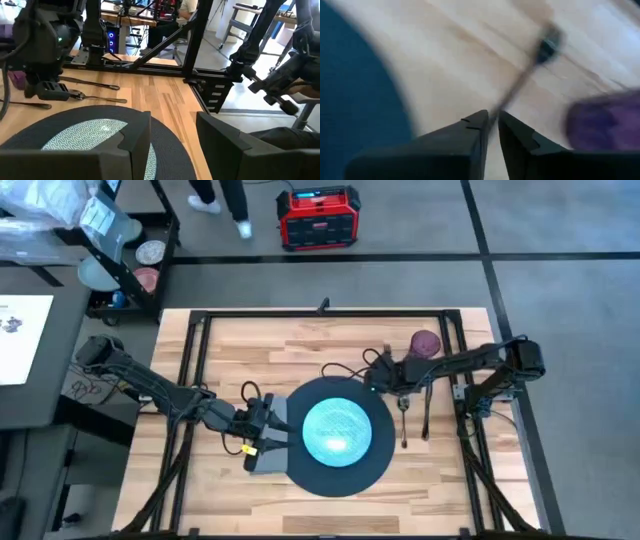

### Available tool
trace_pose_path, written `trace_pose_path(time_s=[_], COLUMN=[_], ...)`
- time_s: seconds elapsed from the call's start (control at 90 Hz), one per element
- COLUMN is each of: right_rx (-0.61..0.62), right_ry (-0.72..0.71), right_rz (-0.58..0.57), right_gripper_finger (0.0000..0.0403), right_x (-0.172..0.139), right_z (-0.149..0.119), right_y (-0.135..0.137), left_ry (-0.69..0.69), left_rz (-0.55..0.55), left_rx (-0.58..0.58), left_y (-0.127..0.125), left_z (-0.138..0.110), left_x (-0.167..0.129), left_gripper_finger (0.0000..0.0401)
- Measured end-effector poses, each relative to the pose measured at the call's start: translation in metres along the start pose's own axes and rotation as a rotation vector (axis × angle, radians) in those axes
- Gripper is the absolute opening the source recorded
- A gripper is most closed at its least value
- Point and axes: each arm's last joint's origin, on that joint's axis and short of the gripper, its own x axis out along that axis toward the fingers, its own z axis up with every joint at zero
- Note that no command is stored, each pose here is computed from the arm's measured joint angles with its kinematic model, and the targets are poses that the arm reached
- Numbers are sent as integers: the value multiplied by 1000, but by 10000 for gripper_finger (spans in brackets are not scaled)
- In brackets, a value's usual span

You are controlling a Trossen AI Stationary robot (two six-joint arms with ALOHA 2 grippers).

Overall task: Set table place
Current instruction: Put the black fork on the gray table napkin

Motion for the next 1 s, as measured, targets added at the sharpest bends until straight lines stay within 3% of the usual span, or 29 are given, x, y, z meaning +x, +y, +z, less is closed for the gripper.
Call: trace_pose_path(time_s=[0.478,0.689,1.0], right_rx=[36,46,34], right_ry=[35,-75,-66], right_rz=[-70,107,261], right_gripper_finger=[22,22,46], right_x=[19,-2,-21], right_z=[-19,-4,27], right_y=[-13,-6,-17], left_ry=[1,-5,-6], left_rz=[1,24,26], left_rx=[0,-3,-16], left_y=[0,1,1], left_z=[0,0,0], left_x=[0,0,0], left_gripper_finger=[141,140,140])
